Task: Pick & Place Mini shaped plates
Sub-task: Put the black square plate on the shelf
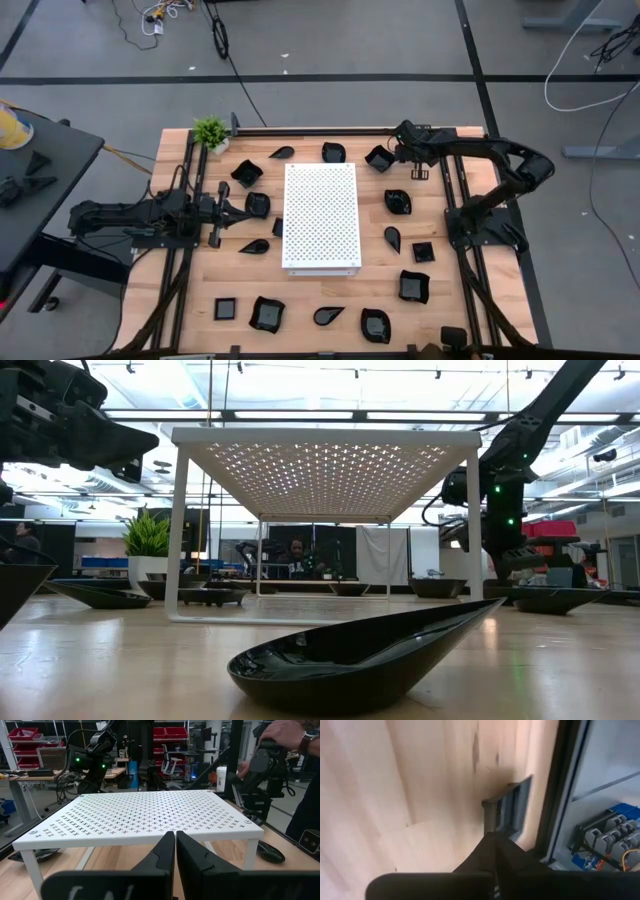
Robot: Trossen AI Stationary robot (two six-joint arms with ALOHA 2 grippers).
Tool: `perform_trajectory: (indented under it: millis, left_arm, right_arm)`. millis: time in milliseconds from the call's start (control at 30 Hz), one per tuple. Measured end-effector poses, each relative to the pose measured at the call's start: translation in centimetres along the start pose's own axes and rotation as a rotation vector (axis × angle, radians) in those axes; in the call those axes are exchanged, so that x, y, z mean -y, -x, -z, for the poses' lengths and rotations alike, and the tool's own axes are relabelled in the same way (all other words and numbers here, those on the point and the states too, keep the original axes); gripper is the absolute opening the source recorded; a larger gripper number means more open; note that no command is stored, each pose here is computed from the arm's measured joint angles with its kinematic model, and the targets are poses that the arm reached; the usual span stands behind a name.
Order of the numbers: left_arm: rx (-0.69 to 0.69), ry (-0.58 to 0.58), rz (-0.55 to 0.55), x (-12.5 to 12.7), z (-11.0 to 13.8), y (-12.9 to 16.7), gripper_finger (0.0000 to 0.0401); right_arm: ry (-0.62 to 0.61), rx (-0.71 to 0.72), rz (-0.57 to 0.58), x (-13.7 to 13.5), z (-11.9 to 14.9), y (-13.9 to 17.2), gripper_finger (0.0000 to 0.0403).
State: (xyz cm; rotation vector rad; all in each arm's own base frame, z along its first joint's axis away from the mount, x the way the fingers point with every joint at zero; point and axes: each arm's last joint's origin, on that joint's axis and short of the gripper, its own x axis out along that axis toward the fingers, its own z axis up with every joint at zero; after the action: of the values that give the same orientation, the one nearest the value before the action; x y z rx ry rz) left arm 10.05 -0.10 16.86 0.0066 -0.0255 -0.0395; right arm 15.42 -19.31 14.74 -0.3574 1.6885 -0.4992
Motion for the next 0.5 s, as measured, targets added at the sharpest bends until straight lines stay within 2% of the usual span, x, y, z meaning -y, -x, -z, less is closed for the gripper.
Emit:
perform_trajectory:
  millis: [500]
  left_arm:
    - [0.000,0.000,0.000,0.0,0.0,0.0,0.0021]
  right_arm:
    - [-0.028,0.074,0.040,0.2,1.1,3.4,0.0000]
